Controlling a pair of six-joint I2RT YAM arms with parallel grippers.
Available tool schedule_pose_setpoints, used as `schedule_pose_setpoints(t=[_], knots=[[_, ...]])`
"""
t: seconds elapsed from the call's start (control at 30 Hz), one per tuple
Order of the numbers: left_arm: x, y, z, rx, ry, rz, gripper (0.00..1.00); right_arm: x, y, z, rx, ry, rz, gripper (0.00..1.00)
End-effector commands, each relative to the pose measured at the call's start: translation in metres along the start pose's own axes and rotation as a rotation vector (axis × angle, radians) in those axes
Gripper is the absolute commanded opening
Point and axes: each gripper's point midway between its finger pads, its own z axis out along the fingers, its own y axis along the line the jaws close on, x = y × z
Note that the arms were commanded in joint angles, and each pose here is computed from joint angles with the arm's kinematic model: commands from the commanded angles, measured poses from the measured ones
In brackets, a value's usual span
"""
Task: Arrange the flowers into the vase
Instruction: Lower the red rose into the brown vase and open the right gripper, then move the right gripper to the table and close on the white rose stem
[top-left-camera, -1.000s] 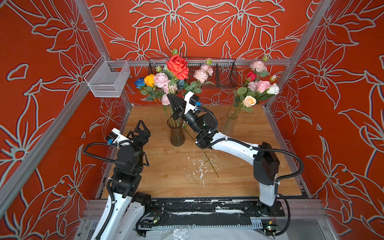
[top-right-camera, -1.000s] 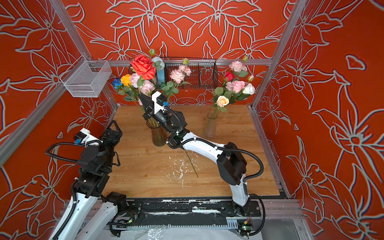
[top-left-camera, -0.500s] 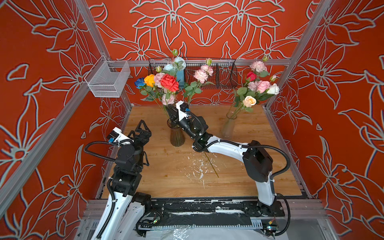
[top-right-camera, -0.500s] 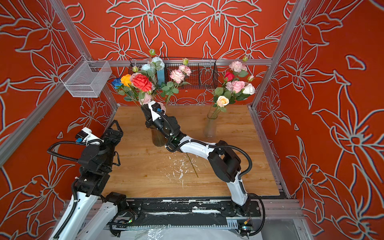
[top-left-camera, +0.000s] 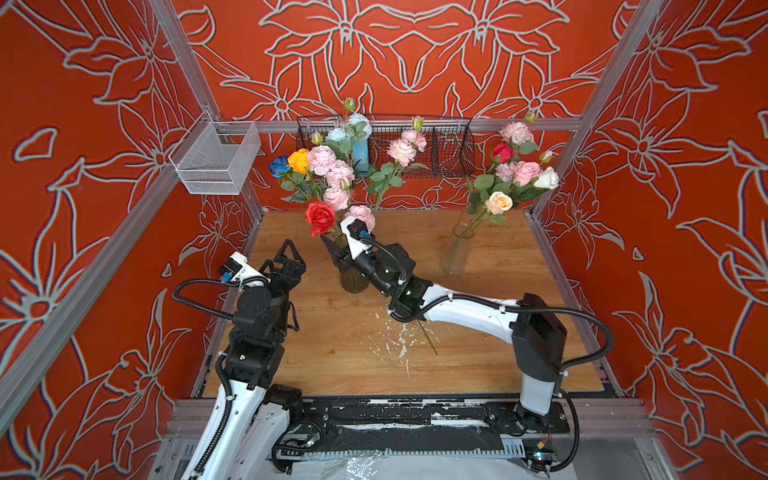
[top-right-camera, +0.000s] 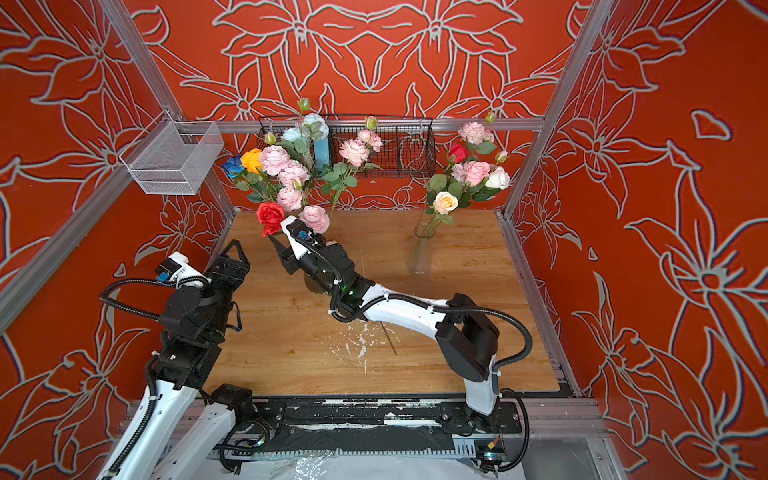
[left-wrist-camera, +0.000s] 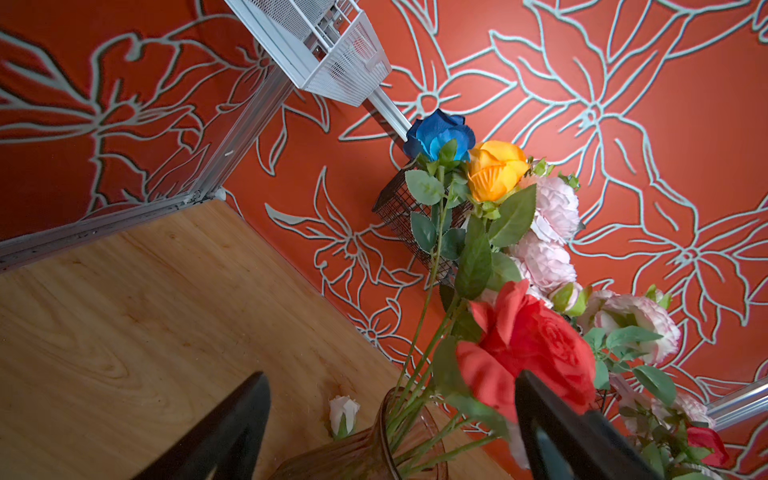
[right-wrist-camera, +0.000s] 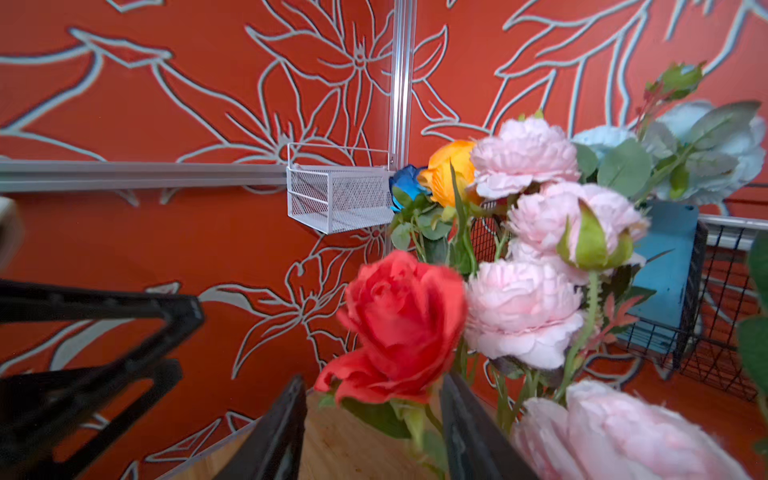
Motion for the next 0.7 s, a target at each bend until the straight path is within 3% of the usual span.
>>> schedule_pose_setpoints(t=[0.0,0.17,0.33,0.5,0.67], knots=[[-0.006,-0.008,0.000,0.026,-0.009,-0.020,0.92,-0.036,-0.016,-0.018,0.072,-0.039,-0.045,0.55],[-0.007,-0.008,0.000,0.024,-0.014,-0.014,0.92,-0.053,-0.034,-0.050,0.138,0.007,-0.058,0.54],[-0.012,-0.010,-0.002,0.028,-0.029,0.000,0.92,-0.041,-0.055,-0.087,0.215,0.129,-0.092,0.50],[-0.024,-0.008,-0.009,0.010,-0.073,0.018,0.92,0.029,-0.087,-0.132,0.322,0.425,-0.080,0.44],[-0.026,-0.002,-0.009,-0.020,-0.092,0.027,0.92,0.106,-0.116,-0.175,0.354,0.663,0.092,0.39]])
